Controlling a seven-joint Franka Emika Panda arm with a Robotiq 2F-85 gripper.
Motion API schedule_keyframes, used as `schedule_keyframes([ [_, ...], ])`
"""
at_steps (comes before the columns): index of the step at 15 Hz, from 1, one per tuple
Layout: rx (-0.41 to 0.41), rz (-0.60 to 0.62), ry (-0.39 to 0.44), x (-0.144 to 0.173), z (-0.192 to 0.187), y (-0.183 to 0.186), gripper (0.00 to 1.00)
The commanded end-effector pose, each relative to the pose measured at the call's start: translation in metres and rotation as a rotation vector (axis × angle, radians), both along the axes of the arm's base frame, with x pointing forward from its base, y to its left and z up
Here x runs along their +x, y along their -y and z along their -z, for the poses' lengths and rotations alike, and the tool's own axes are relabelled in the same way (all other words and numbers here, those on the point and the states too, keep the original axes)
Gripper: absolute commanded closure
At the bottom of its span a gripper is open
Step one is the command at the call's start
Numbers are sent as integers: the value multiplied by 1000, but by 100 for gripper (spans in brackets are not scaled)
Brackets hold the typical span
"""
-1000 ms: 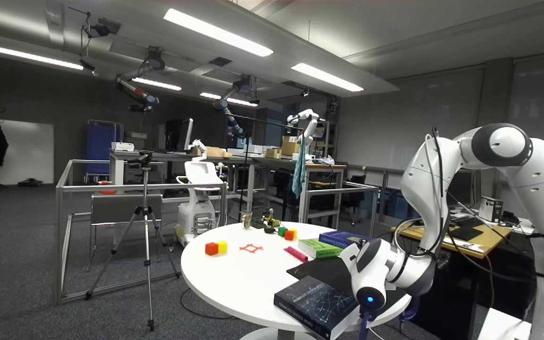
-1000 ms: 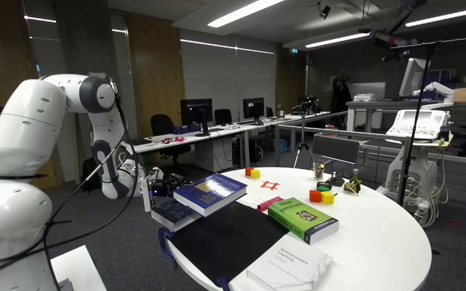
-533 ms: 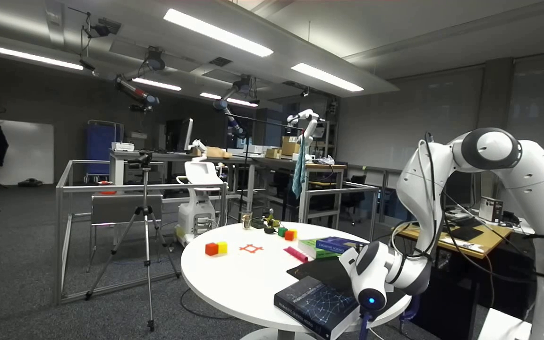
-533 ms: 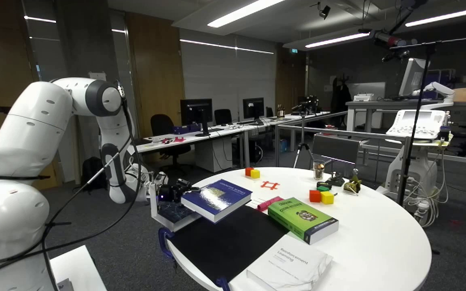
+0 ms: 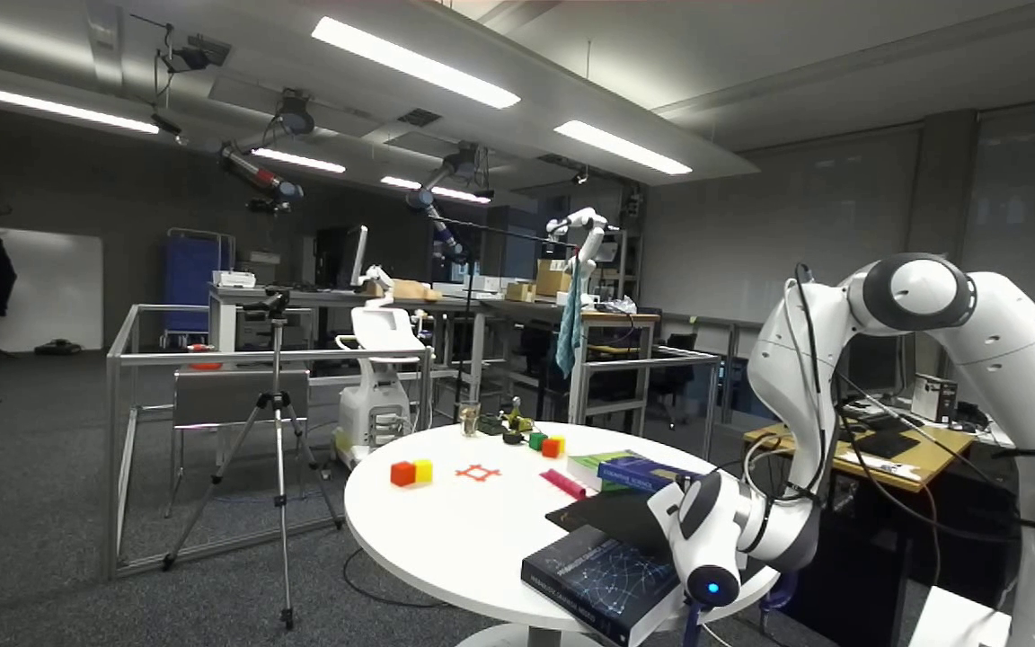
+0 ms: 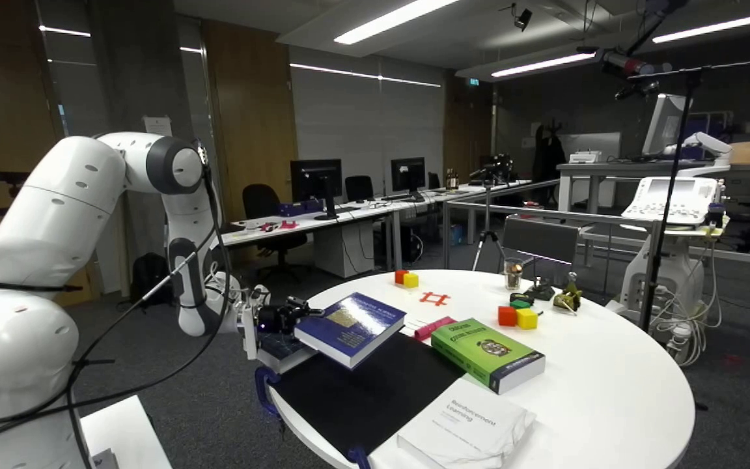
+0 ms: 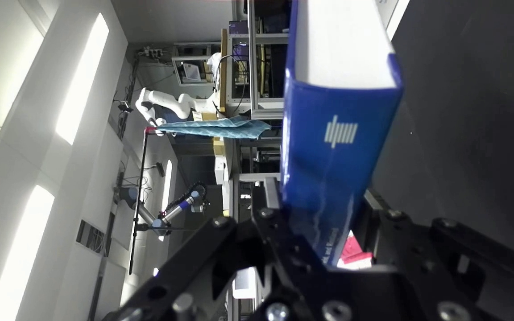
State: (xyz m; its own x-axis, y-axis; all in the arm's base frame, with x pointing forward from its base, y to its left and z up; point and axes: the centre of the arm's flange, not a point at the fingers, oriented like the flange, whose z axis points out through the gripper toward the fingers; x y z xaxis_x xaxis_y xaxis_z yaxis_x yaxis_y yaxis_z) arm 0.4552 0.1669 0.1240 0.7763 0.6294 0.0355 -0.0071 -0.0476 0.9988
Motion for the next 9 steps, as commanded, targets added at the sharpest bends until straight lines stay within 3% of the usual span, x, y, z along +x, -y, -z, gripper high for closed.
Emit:
schedule_keyframes([
  [1,12,1,94,6,-19,18,83],
  [9,147,10,107,10,-5,29,83],
])
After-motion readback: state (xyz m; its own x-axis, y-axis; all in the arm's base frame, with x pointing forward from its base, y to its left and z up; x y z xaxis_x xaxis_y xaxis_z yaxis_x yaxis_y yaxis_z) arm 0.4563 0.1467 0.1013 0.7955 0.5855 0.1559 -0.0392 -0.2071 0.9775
